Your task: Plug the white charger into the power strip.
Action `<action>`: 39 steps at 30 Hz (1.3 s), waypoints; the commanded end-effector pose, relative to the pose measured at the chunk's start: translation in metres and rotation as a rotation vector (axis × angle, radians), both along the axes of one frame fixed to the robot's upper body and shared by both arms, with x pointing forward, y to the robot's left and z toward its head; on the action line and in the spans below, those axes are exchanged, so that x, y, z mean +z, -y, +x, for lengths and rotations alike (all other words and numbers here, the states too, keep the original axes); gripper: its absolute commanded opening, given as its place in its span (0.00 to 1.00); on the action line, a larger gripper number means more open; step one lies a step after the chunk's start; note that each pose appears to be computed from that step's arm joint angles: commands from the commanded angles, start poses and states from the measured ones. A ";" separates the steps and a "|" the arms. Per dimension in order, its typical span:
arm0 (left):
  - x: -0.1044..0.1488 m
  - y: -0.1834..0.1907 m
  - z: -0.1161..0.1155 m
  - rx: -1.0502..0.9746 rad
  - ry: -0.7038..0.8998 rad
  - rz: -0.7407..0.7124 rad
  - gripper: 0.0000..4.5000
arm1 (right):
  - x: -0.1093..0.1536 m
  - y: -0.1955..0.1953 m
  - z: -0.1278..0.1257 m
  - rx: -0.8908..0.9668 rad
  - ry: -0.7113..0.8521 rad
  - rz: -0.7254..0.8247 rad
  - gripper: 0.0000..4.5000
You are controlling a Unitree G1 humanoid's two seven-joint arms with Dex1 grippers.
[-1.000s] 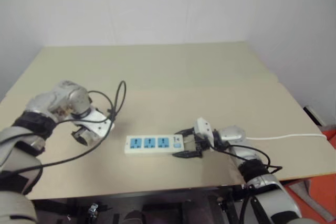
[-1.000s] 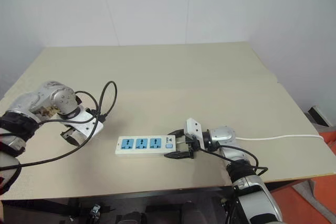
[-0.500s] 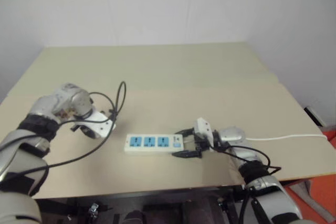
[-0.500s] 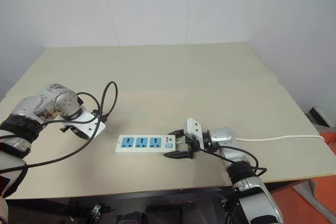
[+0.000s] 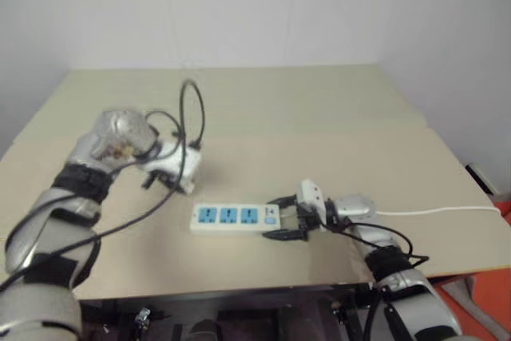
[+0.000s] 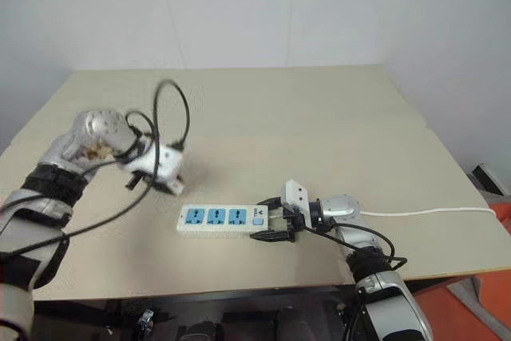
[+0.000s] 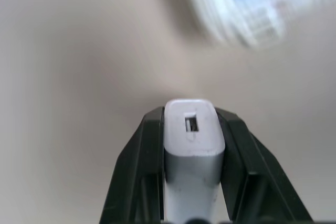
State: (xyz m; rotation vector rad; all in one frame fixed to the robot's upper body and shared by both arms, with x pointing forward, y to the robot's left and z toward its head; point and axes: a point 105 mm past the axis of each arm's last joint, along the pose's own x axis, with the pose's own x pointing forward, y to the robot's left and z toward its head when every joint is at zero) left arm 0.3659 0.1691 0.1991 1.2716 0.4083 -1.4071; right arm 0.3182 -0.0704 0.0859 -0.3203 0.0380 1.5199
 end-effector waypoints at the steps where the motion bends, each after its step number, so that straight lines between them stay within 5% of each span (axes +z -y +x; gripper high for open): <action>1: 0.045 0.021 -0.005 -0.006 0.002 -0.292 0.23 | -0.005 0.000 -0.004 0.041 0.008 -0.035 0.76; 6: 0.060 0.045 -0.023 -0.122 -0.063 -0.589 0.23 | -0.014 0.002 -0.006 0.086 0.043 -0.093 0.76; 13: 0.045 0.079 -0.046 -0.072 -0.214 -0.946 0.23 | -0.016 -0.002 -0.001 0.089 0.055 -0.092 0.76; 25: -0.004 0.100 -0.066 0.059 -0.436 -1.010 0.23 | -0.022 -0.002 -0.004 0.096 -0.002 -0.093 0.76; 39: -0.022 0.100 -0.072 0.110 -0.502 -1.011 0.23 | -0.029 -0.002 -0.004 0.055 -0.045 -0.078 0.76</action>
